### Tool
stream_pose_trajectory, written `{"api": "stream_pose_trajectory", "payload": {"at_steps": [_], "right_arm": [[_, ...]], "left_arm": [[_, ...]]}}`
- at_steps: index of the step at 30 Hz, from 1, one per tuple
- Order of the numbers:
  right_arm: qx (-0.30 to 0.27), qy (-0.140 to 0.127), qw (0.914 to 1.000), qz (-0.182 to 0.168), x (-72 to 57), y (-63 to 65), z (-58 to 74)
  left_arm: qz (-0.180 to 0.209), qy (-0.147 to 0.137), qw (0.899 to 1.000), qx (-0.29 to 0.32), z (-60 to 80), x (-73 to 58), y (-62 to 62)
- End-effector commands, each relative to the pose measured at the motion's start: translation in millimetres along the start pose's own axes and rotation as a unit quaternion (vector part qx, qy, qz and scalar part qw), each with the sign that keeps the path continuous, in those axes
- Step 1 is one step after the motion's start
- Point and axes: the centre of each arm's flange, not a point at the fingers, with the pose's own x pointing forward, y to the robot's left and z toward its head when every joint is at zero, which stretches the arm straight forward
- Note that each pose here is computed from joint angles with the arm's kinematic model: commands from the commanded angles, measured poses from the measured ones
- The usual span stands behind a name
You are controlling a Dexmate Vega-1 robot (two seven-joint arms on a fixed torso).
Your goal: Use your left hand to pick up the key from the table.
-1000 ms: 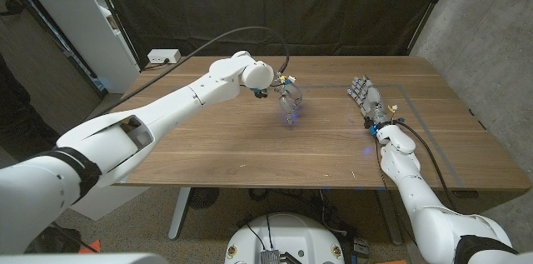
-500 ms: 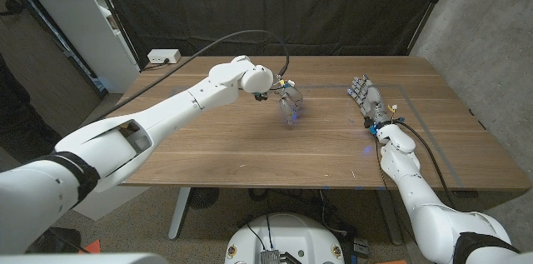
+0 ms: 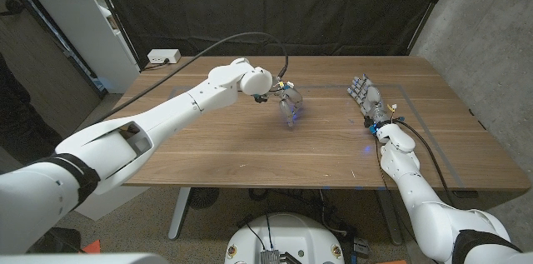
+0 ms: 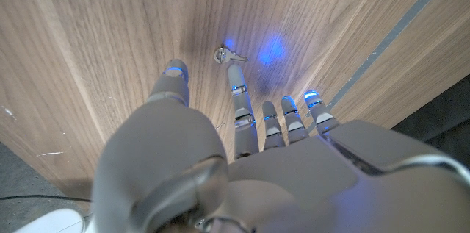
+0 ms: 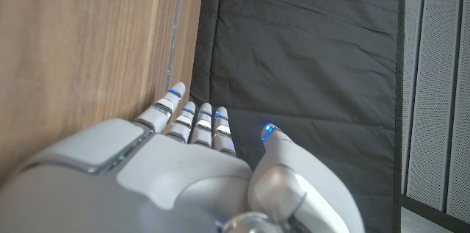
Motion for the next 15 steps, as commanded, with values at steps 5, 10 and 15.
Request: {"api": "stream_pose_trajectory", "payload": {"at_steps": [5, 10, 15], "right_arm": [[0.003, 0.002, 1.0, -0.005, 0.7, 0.1, -2.9], [0.001, 0.002, 1.0, -0.007, 0.6, -1.3, -3.0], [0.002, 0.001, 1.0, -0.008, 1.0, -1.9, -2.4]], "left_arm": [[-0.001, 0.004, 1.0, 0.004, -3.8, 2.0, -6.8], [-0.005, 0.003, 1.0, 0.005, -4.1, 3.9, -8.2], [-0.004, 0.004, 1.0, 0.017, -2.8, 5.5, -9.5]]}}
